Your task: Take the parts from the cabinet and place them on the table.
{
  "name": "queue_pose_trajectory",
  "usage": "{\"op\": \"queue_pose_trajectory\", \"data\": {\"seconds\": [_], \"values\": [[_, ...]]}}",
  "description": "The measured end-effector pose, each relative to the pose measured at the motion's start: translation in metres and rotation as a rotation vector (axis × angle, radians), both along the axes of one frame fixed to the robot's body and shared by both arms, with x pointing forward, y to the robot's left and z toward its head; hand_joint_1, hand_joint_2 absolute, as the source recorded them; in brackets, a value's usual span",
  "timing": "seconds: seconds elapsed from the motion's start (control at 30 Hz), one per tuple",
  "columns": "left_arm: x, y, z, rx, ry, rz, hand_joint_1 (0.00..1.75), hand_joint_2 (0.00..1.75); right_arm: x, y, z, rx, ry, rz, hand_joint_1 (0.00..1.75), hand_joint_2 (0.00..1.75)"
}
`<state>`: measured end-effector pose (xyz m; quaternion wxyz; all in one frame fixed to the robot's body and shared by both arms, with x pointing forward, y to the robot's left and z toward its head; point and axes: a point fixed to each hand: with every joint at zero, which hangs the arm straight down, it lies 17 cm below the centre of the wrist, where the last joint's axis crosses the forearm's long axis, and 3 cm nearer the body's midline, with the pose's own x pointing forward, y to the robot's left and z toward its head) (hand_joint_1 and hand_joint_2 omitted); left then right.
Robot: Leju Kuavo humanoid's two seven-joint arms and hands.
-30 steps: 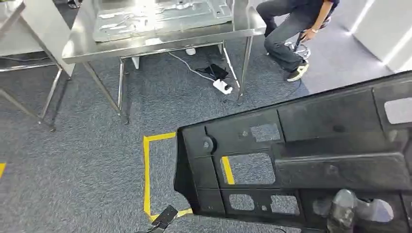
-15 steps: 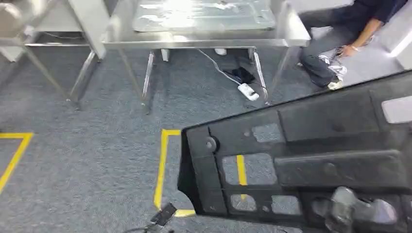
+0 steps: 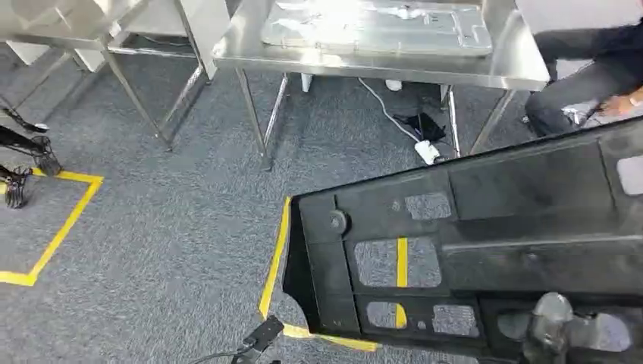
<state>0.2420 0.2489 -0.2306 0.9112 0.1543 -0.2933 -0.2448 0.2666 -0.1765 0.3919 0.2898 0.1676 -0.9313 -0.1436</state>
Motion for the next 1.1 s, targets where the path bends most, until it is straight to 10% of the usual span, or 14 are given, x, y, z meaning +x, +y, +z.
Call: {"op": "queue_pose_trajectory", "data": {"seconds": [1.1], "values": [[0.0035, -0.0052, 0.0008, -0.015, 0.008, -0.019, 0.00, 1.75, 0.0004, -0.0037, -0.0025, 0.000, 0.015, -0.028, 1.64, 1.75]]}}
